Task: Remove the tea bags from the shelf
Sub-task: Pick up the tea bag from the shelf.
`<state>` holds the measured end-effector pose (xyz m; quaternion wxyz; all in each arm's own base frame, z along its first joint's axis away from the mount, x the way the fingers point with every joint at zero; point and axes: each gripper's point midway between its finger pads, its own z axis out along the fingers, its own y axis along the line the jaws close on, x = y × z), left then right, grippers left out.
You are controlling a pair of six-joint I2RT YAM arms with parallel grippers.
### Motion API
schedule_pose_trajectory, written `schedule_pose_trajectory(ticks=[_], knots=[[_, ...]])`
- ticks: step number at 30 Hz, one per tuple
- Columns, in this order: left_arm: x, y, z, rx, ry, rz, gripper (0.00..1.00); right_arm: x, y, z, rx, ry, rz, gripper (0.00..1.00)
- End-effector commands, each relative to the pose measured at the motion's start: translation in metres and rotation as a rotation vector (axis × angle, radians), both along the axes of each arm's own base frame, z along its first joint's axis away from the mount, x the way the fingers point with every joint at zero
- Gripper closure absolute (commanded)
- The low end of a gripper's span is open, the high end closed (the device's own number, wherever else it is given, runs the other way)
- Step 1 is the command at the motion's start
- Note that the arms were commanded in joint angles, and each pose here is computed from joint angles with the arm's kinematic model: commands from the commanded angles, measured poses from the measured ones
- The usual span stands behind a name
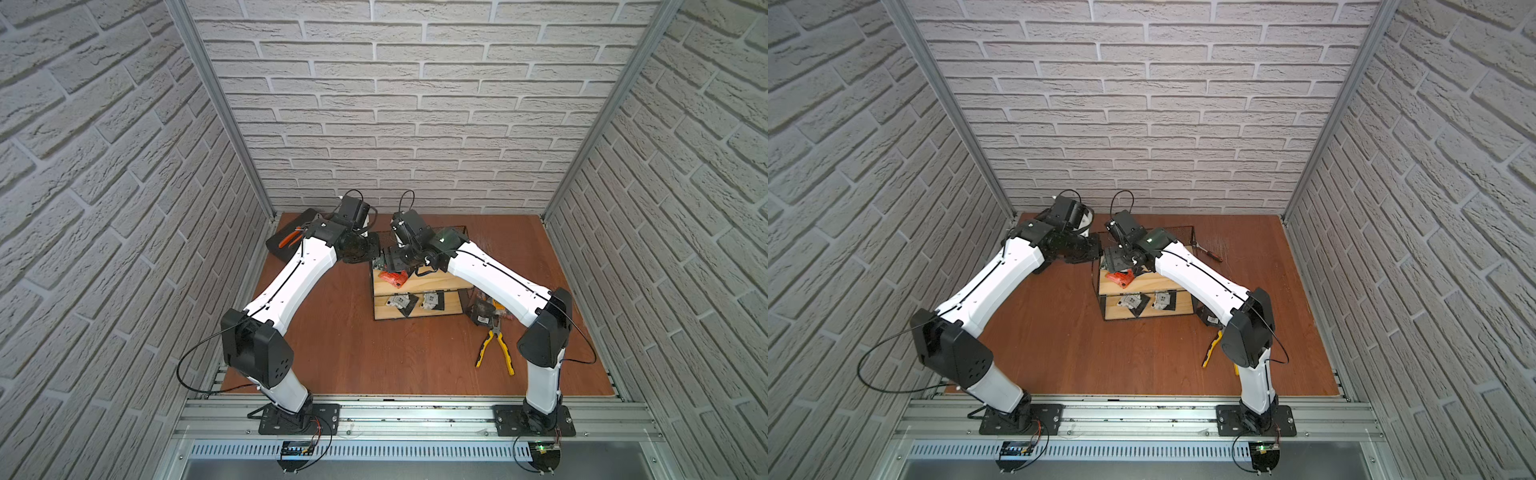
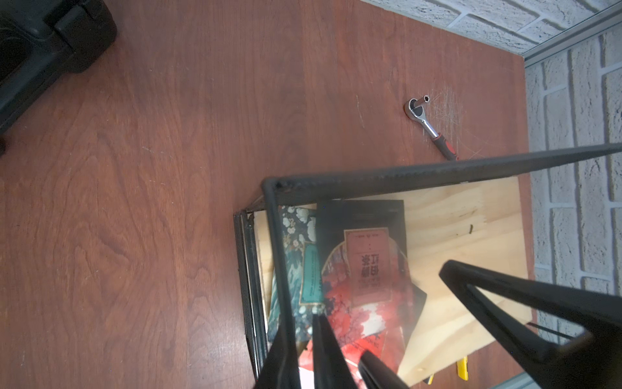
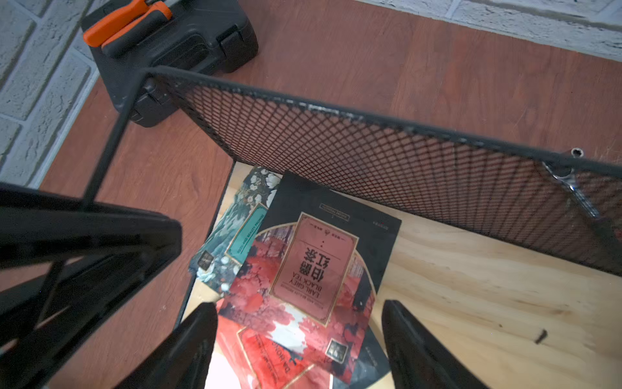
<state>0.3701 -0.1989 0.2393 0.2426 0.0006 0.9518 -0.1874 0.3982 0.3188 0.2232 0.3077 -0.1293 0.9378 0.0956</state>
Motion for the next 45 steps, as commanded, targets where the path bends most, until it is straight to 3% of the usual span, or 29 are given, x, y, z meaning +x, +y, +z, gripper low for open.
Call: schedule_pose_trajectory(ticks=[1, 11, 28, 34, 45], knots=[[0.005, -0.007, 0.014, -0.016, -0.047, -0.021, 0.85, 0.011, 0.002, -0.009, -0.014, -0.001, -0.017, 0.18], [0.004, -0.007, 0.014, -0.015, -0.046, -0.026, 0.85, 0.017, -0.018, -0.040, -0.104, 0.055, -0.083, 0.24], [0.003, -0.007, 0.015, -0.016, -0.046, -0.029, 0.85, 0.012, -0.037, -0.033, -0.099, 0.063, -0.131, 0.70], [0.002, -0.007, 0.016, -0.016, -0.047, -0.027, 0.85, 0.012, -0.038, -0.023, -0.084, 0.043, -0.144, 0.77], [0.003, -0.008, 0.016, -0.019, -0.050, -0.029, 0.85, 0.002, -0.053, 0.054, 0.010, -0.102, -0.150, 0.84]])
